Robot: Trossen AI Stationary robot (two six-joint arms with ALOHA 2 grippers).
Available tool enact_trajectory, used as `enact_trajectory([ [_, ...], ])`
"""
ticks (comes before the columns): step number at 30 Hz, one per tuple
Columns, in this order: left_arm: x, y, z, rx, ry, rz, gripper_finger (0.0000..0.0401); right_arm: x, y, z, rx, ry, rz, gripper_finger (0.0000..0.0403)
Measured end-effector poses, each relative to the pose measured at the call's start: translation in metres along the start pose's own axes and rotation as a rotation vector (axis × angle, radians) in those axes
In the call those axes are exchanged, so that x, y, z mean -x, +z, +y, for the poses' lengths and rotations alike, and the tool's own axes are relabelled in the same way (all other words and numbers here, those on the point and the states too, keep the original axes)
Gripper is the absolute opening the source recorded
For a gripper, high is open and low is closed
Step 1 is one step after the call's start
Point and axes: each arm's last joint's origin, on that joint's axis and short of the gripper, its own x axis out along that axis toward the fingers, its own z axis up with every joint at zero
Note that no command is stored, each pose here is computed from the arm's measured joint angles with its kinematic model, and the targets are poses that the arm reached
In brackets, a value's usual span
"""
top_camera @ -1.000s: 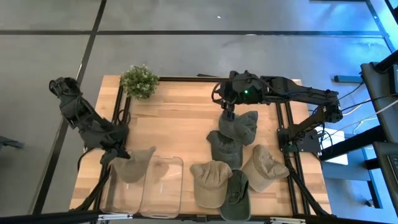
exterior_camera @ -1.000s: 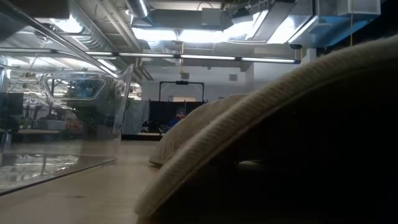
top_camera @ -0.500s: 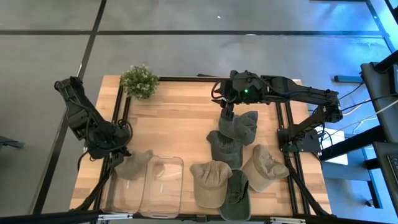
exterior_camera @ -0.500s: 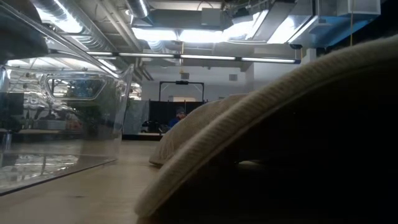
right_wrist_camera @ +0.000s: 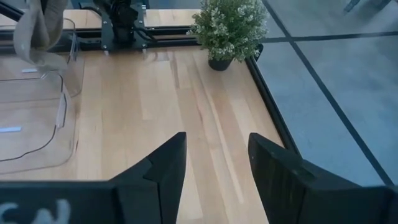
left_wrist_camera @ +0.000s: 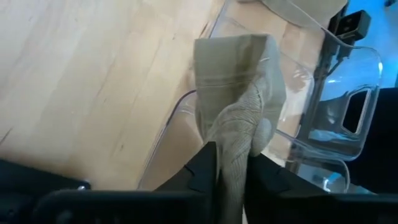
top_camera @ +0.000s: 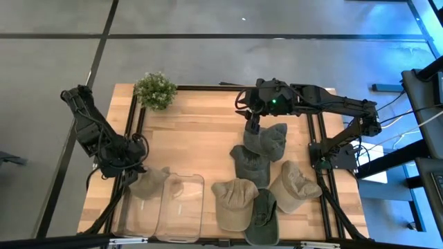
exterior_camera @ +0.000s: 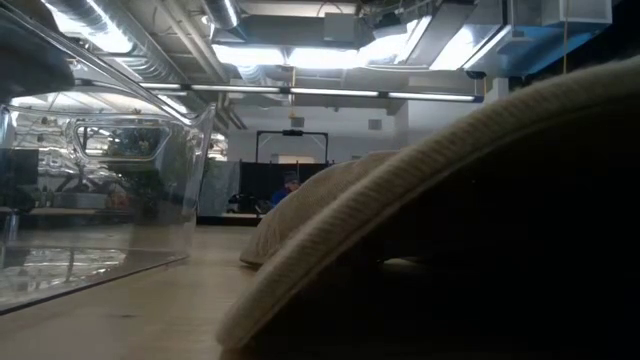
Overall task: Pick & Place hat
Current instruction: Put the top brown cap into the left transparent bin, then put the top black cap into the right transparent bin
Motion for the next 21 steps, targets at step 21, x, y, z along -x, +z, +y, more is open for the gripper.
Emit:
enact_trajectory([
  [21,0.03,0.008,0.005,0.039,0.018,-0.019,0.0121,0.0,-0.004,0.0,0.016,0.0,0.043,0.0174],
])
